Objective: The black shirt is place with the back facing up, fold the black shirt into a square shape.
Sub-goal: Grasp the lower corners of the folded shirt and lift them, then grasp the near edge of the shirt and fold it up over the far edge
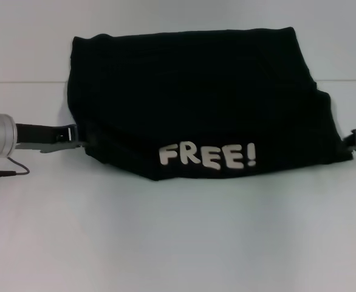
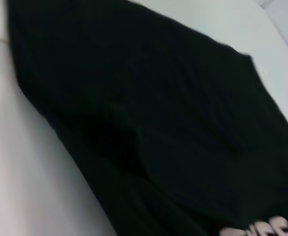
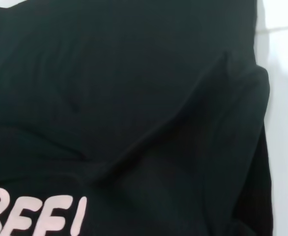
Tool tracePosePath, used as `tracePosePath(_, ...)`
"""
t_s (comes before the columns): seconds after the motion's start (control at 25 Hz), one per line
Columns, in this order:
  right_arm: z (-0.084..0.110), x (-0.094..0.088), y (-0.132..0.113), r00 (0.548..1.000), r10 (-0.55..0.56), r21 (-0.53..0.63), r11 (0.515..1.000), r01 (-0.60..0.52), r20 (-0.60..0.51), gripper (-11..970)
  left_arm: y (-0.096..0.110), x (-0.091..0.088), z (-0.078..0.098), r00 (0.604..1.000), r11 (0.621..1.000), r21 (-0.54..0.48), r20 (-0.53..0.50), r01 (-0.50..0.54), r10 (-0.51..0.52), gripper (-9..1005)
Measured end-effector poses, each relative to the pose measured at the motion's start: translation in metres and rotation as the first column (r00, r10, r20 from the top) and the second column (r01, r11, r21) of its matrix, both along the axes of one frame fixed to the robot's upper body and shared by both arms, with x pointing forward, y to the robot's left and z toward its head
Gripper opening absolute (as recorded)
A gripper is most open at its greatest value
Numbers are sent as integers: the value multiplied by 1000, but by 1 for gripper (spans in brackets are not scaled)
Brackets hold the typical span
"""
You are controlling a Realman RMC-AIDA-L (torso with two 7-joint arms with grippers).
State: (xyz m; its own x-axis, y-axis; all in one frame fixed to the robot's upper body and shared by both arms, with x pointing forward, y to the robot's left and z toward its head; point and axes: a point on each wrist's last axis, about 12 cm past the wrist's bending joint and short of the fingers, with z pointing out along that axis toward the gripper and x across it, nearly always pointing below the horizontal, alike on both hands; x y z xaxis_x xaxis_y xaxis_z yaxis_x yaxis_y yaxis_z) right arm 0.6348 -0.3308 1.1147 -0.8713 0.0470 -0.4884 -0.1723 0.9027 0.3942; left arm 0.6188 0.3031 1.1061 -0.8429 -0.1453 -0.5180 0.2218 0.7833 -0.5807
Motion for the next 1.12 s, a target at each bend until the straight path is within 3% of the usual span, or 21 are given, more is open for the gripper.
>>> tracePosePath(0.24, 7, -21, -19, 995, -19, 33, 999, 22, -97, 57, 1, -12, 14, 984, 990, -21, -112, 139, -141, 12)
tracePosePath(0.44, 10, -49, -24, 980, 1, 29, 1000, 5, -200, 56, 2, -31, 20, 942, 964, -46, -207, 261, -265, 12)
tracePosePath(0.64, 6, -81, -29, 957, 34, 58, 998, -18, -288, 56, 7, -51, 14, 889, 937, -55, -302, 345, -345, 12)
tracePosePath(0.96, 1, -128, -43, 919, 79, 134, 991, -28, -388, 56, 1, -82, 7, 772, 861, -135, -390, 490, -501, 11)
tracePosePath(1.12, 0, -136, -51, 918, 67, 146, 989, -10, -390, 56, 6, -87, 6, 768, 865, -123, -412, 486, -490, 15)
